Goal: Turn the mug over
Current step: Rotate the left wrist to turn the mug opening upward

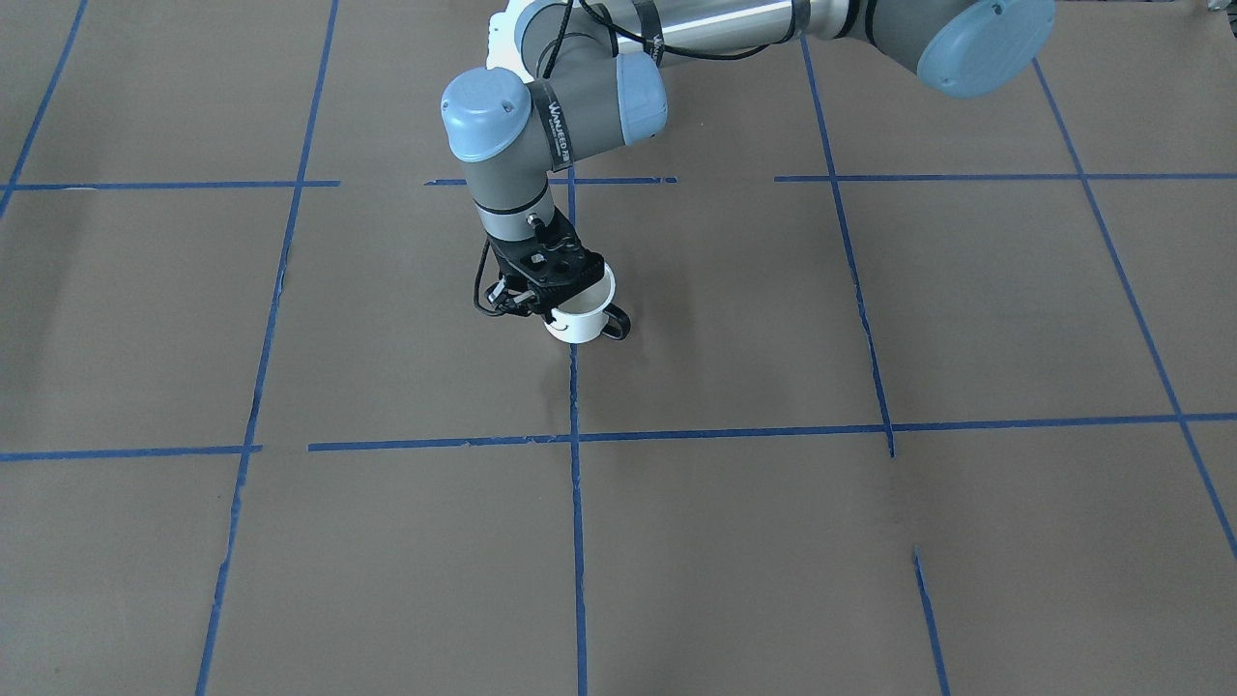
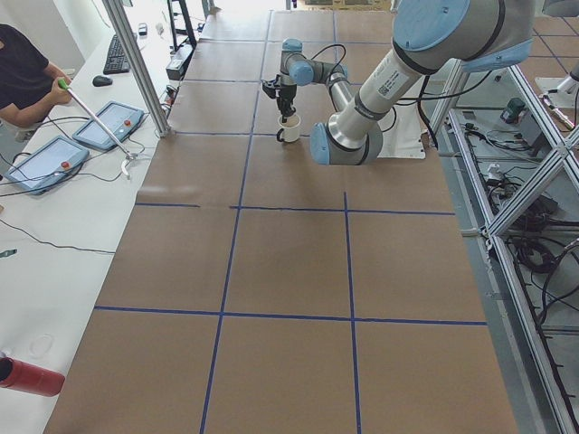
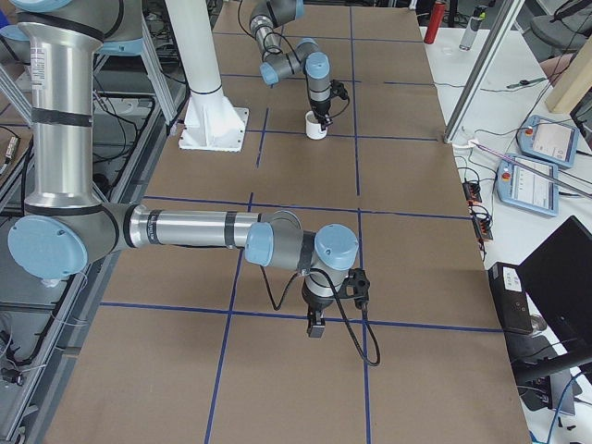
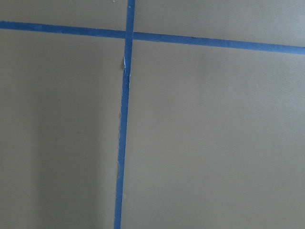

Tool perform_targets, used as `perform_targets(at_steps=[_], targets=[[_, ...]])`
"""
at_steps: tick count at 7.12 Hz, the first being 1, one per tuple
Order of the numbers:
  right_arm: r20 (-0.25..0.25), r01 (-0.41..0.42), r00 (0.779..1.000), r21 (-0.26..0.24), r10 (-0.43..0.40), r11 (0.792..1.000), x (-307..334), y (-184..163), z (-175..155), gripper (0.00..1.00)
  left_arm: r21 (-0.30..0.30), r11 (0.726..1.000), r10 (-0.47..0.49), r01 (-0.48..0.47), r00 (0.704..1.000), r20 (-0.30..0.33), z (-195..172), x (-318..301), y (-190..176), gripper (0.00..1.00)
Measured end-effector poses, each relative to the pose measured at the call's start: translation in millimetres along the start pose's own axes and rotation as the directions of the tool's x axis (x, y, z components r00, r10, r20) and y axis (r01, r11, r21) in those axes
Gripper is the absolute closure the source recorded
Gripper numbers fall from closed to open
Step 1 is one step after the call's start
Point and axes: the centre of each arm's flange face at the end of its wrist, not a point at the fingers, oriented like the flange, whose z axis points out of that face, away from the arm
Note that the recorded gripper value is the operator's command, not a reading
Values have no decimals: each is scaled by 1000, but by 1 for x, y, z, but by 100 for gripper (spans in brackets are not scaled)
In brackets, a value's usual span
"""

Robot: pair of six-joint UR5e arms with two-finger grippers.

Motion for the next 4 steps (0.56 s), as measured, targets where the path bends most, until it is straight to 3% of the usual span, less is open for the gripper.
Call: perform_targets(at_steps=[1, 2, 3, 4], targets=[[0, 0, 1000, 0, 0, 1000, 0, 0, 0, 0, -1, 1000, 2, -2, 1000, 1, 1, 0, 2, 48], [0, 0, 1000, 0, 0, 1000, 0, 0, 0, 0, -2, 1000, 5, -5, 1000, 2, 1, 0, 4, 20], [0, 0, 1000, 0, 0, 1000, 0, 0, 0, 0, -4, 1000, 17, -17, 1000, 0, 1, 0, 5, 0], [0, 0, 1000, 0, 0, 1000, 0, 0, 0, 0, -7, 999, 40, -40, 999, -10, -4, 0, 5, 0]])
